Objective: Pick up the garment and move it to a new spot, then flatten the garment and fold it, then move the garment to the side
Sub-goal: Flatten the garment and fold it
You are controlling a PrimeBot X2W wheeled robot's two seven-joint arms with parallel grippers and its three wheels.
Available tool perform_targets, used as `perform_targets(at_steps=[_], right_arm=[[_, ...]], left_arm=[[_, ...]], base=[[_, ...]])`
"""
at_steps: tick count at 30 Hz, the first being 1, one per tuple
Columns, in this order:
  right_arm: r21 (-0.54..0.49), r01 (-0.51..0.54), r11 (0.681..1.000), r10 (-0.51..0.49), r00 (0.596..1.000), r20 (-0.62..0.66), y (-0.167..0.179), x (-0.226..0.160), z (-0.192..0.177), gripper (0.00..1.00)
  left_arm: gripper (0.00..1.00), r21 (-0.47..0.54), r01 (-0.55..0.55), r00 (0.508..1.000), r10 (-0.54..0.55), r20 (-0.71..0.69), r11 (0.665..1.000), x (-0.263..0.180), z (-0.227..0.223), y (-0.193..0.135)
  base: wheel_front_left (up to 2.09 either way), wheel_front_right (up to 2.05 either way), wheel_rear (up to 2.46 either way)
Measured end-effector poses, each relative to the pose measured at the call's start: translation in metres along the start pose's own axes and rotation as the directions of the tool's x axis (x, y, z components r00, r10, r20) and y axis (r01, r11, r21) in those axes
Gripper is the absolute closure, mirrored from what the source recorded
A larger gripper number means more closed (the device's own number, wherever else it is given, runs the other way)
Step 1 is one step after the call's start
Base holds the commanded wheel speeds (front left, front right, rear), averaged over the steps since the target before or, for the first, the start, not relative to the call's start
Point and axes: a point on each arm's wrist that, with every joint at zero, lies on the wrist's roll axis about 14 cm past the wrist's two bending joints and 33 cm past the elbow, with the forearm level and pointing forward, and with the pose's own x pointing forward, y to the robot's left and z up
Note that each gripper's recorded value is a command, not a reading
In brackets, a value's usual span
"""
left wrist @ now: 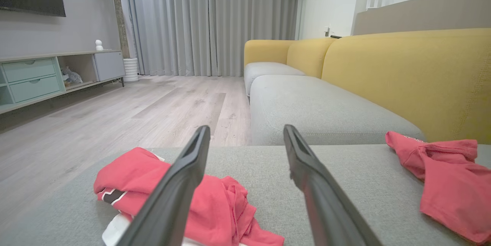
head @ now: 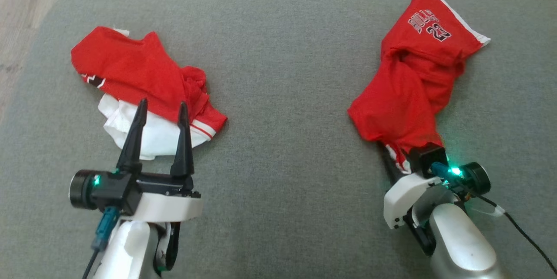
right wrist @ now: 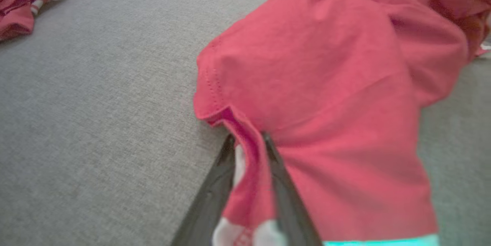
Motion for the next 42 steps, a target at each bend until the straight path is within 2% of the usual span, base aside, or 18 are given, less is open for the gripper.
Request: perform_targets(at_steps=[9, 14, 19, 23, 26, 29, 31, 33, 36, 38, 42], right_arm=[[0.070, 0.017, 0.997, -0.026, 0.990, 0.140, -0.004, -0.013, 0.028, 1.00], [0.107, 0.010, 0.994, -0.039, 0.962, 0.269, -0.006, -0.019, 0.071, 1.00], [0.086, -0.055, 0.995, 0.017, 0.919, 0.394, 0.010, -0.025, 0.125, 1.00], [0.087, -0.146, 0.986, 0.083, 0.861, 0.502, 0.031, -0.032, 0.177, 1.00], [0.120, -0.228, 0.966, 0.110, 0.787, 0.607, 0.040, -0.044, 0.225, 1.00], [0.166, -0.263, 0.950, 0.071, 0.703, 0.707, 0.029, -0.060, 0.270, 1.00], [0.223, -0.245, 0.944, -0.001, 0.671, 0.741, 0.006, -0.067, 0.286, 1.00], [0.299, -0.220, 0.929, -0.080, 0.669, 0.739, -0.018, -0.069, 0.285, 1.00], [0.408, -0.152, 0.900, -0.187, 0.712, 0.677, -0.050, -0.063, 0.251, 1.00], [0.484, -0.085, 0.871, -0.258, 0.759, 0.598, -0.068, -0.059, 0.209, 1.00], [0.606, 0.083, 0.791, -0.383, 0.840, 0.385, -0.093, -0.065, 0.103, 1.00]], left_arm=[[0.00, -0.005, 0.042, 0.998, -0.042, 0.041, 0.999, -0.001, 0.014, -0.014], [0.00, 0.008, 0.055, 0.997, -0.055, 0.057, 0.998, -0.009, 0.020, -0.017], [0.00, -0.001, 0.039, 0.997, -0.039, 0.060, 0.999, -0.022, 0.023, -0.014], [0.00, -0.005, 0.021, 0.997, -0.020, 0.073, 1.000, -0.032, 0.027, -0.010], [0.00, 0.000, 0.008, 0.997, -0.008, 0.080, 1.000, -0.039, 0.029, -0.006], [0.00, -0.002, -0.001, 0.996, 0.001, 0.084, 1.000, -0.044, 0.031, -0.003], [0.00, -0.003, -0.006, 0.997, 0.006, 0.081, 1.000, -0.046, 0.029, -0.002], [0.00, -0.005, -0.007, 0.997, 0.008, 0.082, 1.000, -0.046, 0.030, -0.001], [0.00, -0.002, 0.007, 0.996, -0.007, 0.087, 1.000, -0.043, 0.031, -0.006], [0.00, 0.001, 0.022, 0.996, -0.022, 0.085, 1.000, -0.039, 0.030, -0.011], [0.00, -0.003, 0.055, 0.996, -0.055, 0.073, 0.998, -0.033, 0.025, -0.021]], base=[[0.00, 0.00, 0.00], [0.00, 0.00, 0.00], [0.00, 0.00, 0.00], [0.00, 0.00, 0.00], [0.00, 0.00, 0.00], [0.00, 0.00, 0.00], [0.00, 0.00, 0.00], [0.00, 0.00, 0.00], [0.00, 0.00, 0.00], [0.00, 0.00, 0.00], [0.00, 0.00, 0.00]])
